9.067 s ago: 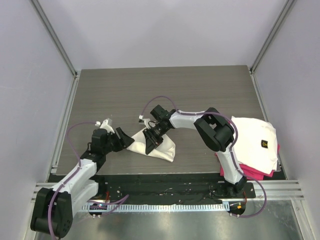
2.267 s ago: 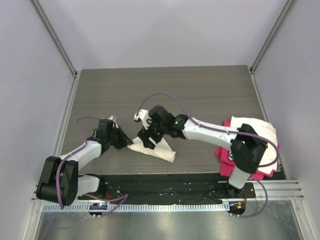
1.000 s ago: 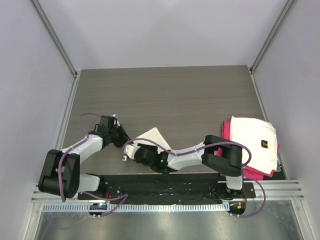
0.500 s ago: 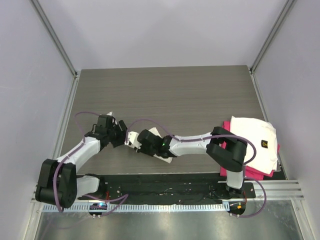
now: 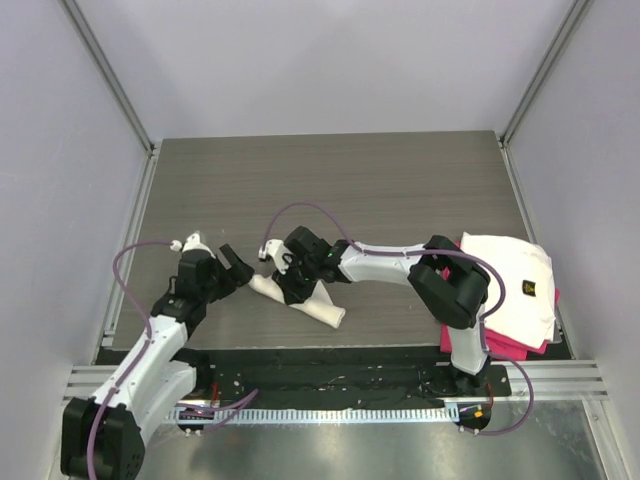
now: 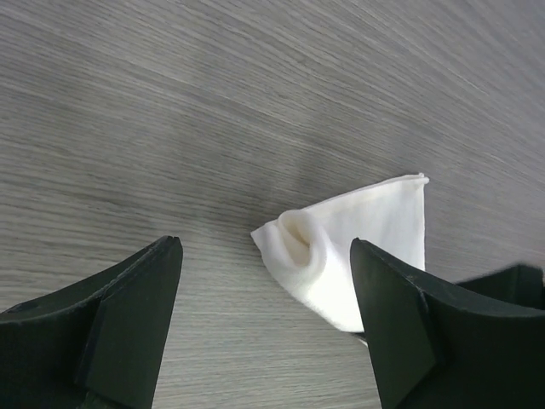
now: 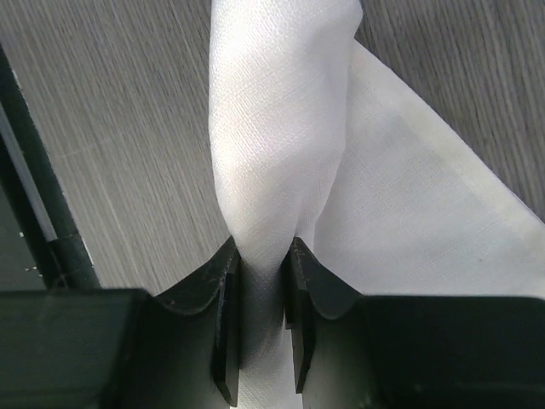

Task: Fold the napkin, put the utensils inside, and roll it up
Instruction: Roll the napkin with the utensil

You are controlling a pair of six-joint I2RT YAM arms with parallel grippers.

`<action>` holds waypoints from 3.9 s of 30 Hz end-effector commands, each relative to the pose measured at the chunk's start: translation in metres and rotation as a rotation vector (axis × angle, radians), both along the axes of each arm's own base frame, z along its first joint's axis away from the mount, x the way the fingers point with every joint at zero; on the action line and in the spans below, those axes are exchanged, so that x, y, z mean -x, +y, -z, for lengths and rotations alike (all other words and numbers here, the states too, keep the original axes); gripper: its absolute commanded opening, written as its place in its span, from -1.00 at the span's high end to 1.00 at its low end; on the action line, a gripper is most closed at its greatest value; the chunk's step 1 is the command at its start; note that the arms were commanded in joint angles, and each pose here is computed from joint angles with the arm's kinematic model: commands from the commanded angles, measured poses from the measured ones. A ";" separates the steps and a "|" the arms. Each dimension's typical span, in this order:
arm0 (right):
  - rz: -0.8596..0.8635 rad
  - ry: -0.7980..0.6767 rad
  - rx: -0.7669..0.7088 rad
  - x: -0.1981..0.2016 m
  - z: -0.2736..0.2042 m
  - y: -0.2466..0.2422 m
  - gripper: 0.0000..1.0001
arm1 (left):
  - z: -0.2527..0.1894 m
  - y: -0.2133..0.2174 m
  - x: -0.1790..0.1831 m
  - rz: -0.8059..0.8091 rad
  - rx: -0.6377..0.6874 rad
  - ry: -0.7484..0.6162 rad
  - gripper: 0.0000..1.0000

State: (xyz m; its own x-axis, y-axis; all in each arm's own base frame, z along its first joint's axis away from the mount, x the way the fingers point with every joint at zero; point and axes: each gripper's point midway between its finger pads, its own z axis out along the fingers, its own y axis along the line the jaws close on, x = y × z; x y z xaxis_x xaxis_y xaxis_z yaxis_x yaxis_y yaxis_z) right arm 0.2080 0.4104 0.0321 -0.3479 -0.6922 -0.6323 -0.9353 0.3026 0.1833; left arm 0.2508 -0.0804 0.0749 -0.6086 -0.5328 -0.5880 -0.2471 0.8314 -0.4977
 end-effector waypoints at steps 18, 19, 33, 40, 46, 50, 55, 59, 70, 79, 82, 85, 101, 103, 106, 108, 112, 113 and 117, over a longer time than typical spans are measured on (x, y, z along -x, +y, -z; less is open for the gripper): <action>0.045 0.550 0.034 0.019 0.034 -0.018 0.73 | -0.012 -0.036 -0.015 0.184 0.127 -0.212 -0.23; 0.038 0.564 0.027 0.019 0.034 -0.018 0.73 | -0.011 -0.036 -0.015 0.185 0.121 -0.212 -0.22; 0.045 0.651 0.015 0.014 0.047 -0.025 0.74 | 0.006 -0.041 -0.025 0.208 0.118 -0.187 0.13; 0.070 0.618 0.023 0.003 0.043 -0.024 0.69 | 0.018 -0.046 -0.028 0.230 0.122 -0.125 0.65; 0.130 0.477 0.028 -0.021 0.011 -0.024 0.38 | 0.026 -0.050 -0.028 0.259 0.122 -0.057 0.99; 0.168 0.334 0.002 -0.039 -0.024 -0.023 0.08 | 0.031 -0.050 -0.024 0.260 0.113 0.009 1.00; 0.182 0.094 -0.011 -0.052 -0.056 -0.024 -0.15 | 0.031 -0.050 -0.023 0.253 0.113 0.074 1.00; 0.204 -0.165 -0.065 -0.055 -0.085 -0.013 -0.36 | 0.038 -0.049 -0.020 0.243 0.113 0.148 1.00; 0.098 -0.618 0.102 -0.027 -0.055 0.005 -0.55 | 0.048 -0.048 -0.015 0.231 0.110 0.232 1.00; 0.036 -0.642 0.181 -0.021 -0.023 0.006 -0.56 | 0.045 -0.049 -0.015 0.232 0.113 0.236 1.00; 0.023 -0.631 0.213 -0.019 -0.012 0.002 -0.54 | 0.044 -0.049 -0.016 0.231 0.112 0.234 1.00; 0.028 -0.619 0.254 -0.021 -0.001 -0.002 -0.50 | 0.043 -0.050 -0.016 0.237 0.117 0.232 1.00; -0.042 0.033 0.174 0.015 0.038 -0.020 0.24 | 0.011 -0.036 -0.023 0.171 0.071 0.100 0.24; -0.042 0.120 0.151 0.021 0.038 -0.023 0.29 | 0.006 -0.027 -0.021 0.141 0.041 0.074 -0.01; -0.040 0.201 0.116 0.025 0.033 -0.024 0.31 | 0.007 -0.016 -0.015 0.097 0.004 0.069 -0.25; -0.053 0.275 0.071 0.028 0.027 -0.023 0.33 | 0.002 -0.014 -0.013 0.085 0.008 0.044 -0.35; -0.064 0.389 0.015 0.031 0.022 -0.022 0.35 | 0.001 -0.018 -0.007 0.095 0.040 0.007 -0.36; -0.077 0.427 -0.009 0.032 0.019 -0.020 0.35 | -0.001 -0.020 -0.006 0.105 0.052 -0.007 -0.36; -0.088 0.502 -0.039 0.034 0.020 -0.020 0.36 | -0.003 -0.032 -0.006 0.147 0.111 -0.046 -0.33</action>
